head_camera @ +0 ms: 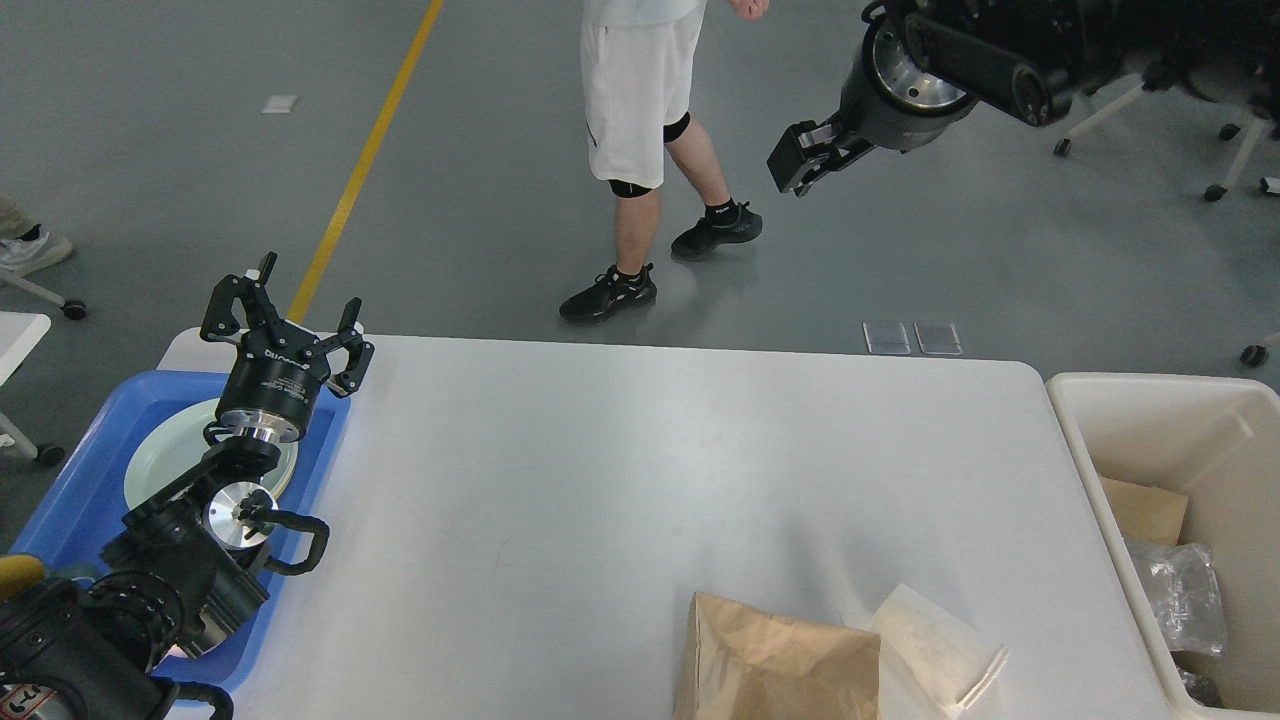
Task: Tidy desktop
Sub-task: 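Bring the right gripper back in over the table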
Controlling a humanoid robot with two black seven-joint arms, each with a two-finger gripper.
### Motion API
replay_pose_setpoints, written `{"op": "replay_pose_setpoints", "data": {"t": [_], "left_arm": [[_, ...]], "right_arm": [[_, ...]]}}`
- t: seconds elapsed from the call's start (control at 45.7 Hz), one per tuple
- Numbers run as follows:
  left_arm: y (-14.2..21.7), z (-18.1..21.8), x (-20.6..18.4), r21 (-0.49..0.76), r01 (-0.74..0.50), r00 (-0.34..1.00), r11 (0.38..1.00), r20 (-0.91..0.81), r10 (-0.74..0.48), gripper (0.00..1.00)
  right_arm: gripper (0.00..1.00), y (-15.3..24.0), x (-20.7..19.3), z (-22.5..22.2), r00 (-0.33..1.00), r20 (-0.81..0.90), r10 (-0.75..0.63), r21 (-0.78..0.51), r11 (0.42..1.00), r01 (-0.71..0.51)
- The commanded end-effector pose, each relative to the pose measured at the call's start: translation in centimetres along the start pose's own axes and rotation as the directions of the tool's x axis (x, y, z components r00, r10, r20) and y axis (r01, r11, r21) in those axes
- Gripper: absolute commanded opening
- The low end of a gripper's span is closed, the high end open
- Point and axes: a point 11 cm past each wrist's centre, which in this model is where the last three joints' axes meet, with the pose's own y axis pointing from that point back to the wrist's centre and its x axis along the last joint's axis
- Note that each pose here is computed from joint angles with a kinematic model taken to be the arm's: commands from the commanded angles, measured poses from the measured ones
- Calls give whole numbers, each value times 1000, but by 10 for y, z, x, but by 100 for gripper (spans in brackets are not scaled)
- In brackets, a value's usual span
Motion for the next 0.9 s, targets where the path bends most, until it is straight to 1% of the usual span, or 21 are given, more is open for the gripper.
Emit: {"op": "replay_pose_setpoints", "data": {"t": [0.0, 0.35, 0.591, 0.875], "left_arm": [[0, 0, 0, 0, 0, 1000, 1000, 0, 0, 96], [0, 0, 0, 0, 0, 1000, 1000, 0, 0, 96], [0, 0, 0, 0, 0, 1000, 1000, 0, 0, 96], [0, 0, 0, 0, 0, 1000, 1000, 0, 0, 96]], "right_arm": [[100, -19, -14, -5, 998, -45, -52, -13, 999, 51], [100, -85, -75, -32, 949, -209, -235, -52, 972, 229], [100, -131, -135, -65, 879, -311, -361, -37, 929, 369], [100, -153, -200, -73, 773, -409, -485, -62, 860, 506]]}}
